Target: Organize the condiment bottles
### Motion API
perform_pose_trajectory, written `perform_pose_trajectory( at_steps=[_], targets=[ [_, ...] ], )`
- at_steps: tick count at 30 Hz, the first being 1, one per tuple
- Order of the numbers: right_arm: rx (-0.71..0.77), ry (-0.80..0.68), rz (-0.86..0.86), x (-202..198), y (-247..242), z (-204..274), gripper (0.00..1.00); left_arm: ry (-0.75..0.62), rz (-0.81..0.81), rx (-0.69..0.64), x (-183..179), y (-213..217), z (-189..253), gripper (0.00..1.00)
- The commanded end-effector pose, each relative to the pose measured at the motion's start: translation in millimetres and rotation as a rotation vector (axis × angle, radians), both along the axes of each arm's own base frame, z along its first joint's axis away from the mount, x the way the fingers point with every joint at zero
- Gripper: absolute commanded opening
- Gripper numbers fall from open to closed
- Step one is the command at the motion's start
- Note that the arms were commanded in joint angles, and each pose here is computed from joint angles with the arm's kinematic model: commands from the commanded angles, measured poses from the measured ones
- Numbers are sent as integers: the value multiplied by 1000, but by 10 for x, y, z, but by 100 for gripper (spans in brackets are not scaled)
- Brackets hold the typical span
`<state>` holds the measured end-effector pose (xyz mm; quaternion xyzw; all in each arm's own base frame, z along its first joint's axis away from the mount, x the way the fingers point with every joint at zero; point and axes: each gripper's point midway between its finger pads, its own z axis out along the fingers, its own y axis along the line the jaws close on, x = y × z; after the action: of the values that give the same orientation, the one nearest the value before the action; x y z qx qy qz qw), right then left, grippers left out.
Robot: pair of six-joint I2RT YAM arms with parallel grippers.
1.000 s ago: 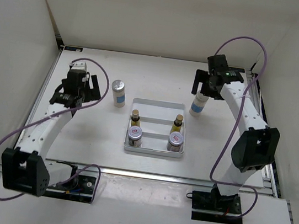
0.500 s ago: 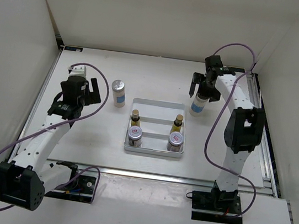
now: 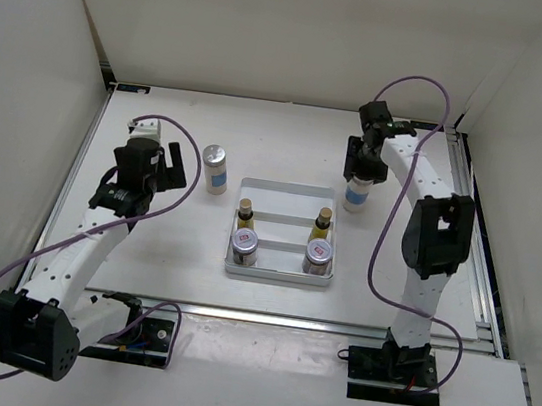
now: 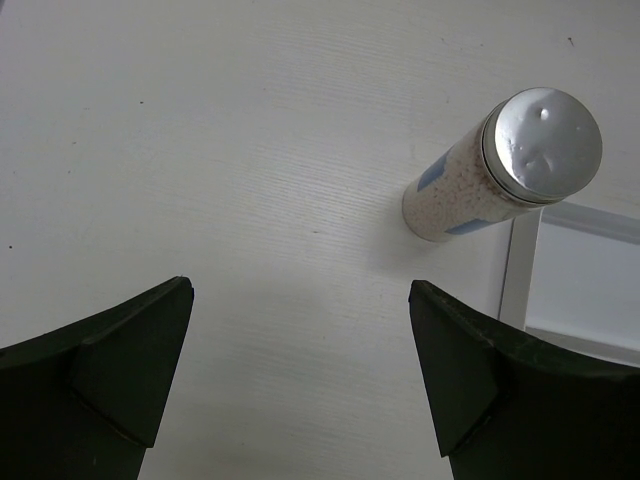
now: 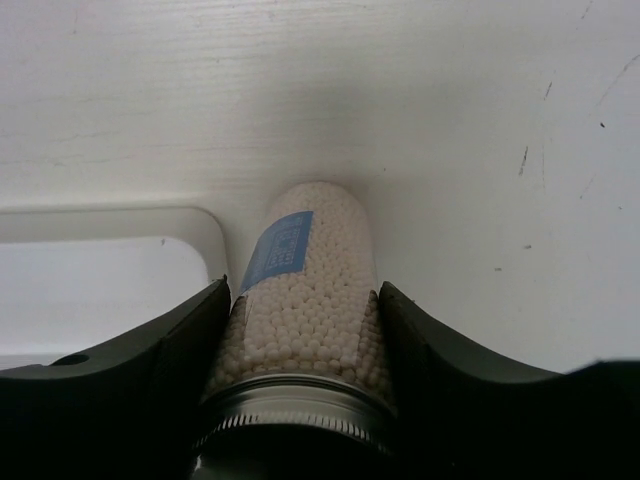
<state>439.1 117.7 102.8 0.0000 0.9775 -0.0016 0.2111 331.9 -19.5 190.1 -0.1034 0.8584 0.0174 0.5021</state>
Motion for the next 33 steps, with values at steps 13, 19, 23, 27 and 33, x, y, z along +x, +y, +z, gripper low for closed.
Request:
perform_pose_trajectory(
  at_steps=[13, 19, 23, 27, 33],
  targets=[
    [131, -237, 204, -316, 566, 1299, 13, -6, -25, 2, 14, -87, -8, 100],
    [151, -156, 241, -504, 841, 930, 12, -6, -25, 2, 14, -87, -8, 100],
    [137, -98, 288, -578, 998, 630, 4, -7, -17, 7, 14, -71, -6, 100],
    [115, -62, 283, -570, 984, 405, 2, -7, -26, 7, 12, -102, -6, 100],
    [119, -41, 308, -518, 1047, 259, 29, 27, -54, 6, 4, -144, -69, 100]
  ],
)
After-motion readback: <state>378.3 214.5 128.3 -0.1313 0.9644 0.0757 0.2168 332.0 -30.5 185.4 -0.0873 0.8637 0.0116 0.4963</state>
